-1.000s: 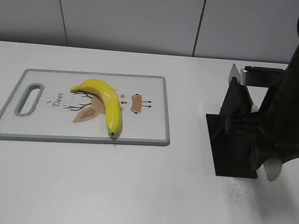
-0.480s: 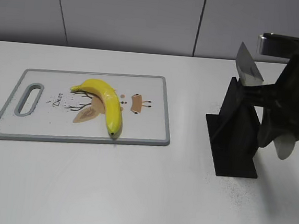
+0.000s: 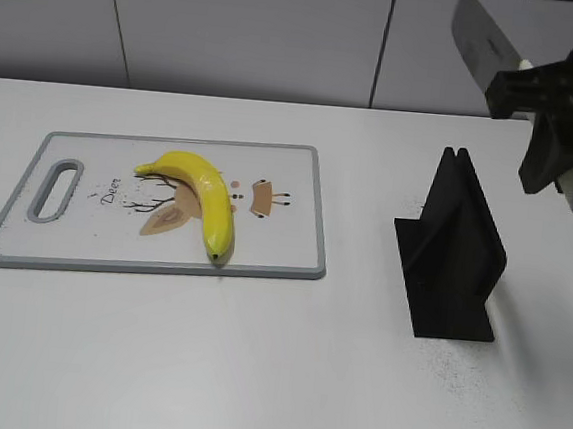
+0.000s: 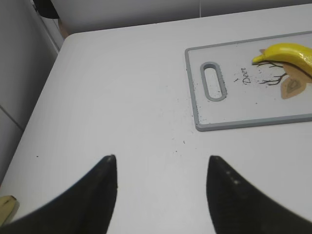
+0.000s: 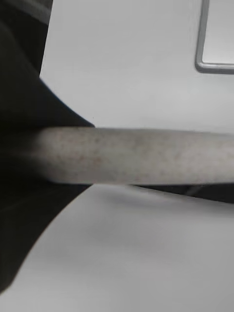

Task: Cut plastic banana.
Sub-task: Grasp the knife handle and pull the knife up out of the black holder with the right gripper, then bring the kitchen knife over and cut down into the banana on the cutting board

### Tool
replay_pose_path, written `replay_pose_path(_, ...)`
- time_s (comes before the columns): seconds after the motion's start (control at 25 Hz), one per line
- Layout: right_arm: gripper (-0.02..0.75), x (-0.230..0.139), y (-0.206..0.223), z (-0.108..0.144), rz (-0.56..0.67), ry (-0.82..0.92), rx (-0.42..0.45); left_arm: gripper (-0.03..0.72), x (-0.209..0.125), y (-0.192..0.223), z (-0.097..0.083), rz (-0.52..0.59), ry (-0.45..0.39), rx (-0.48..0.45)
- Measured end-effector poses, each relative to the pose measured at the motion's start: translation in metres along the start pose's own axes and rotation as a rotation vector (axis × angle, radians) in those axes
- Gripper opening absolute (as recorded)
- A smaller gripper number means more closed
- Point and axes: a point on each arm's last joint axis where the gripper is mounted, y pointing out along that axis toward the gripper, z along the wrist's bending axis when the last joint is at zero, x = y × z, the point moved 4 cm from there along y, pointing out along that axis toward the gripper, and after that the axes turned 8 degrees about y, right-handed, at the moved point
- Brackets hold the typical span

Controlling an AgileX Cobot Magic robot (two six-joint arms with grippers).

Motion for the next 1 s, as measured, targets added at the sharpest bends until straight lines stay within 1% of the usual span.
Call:
replay_pose_path(0.16,0.190,0.011,-0.013,0.002,-0.045,-0.200,0.022,0.538,0.002,0.002,0.000,0.004,0.022,-0.003)
replay_pose_path(0.28,0.190,0.027,-0.015,0.000,-0.064,-0.349,0.018,0.527,0.007,0.009,-0.001,0.031,0.035,-0.034)
replay_pose_path(0.44,0.190,0.047,-0.003,0.003,-0.056,-0.530,0.002,0.525,0.021,0.016,-0.001,0.044,0.045,-0.071)
replay_pose_path(0.52,0.190,0.057,0.003,0.009,-0.054,-0.665,0.004,0.525,0.031,0.022,-0.002,0.056,0.061,-0.103)
replay_pose_path(0.64,0.190,0.069,0.013,0.018,-0.049,-0.868,0.016,0.526,0.051,0.033,-0.004,0.061,0.130,-0.169)
replay_pose_path(0.8,0.190,0.085,0.026,0.027,-0.049,-1.144,0.016,0.527,0.082,0.053,-0.008,0.059,0.280,-0.282)
replay_pose_path(0.88,0.190,0.093,0.032,0.033,-0.054,-1.232,0.030,0.529,0.100,0.064,-0.009,0.043,0.376,-0.337)
replay_pose_path(1.0,0.190,0.102,0.040,0.043,-0.068,-1.307,0.073,0.529,0.124,0.090,-0.013,0.034,0.479,-0.441)
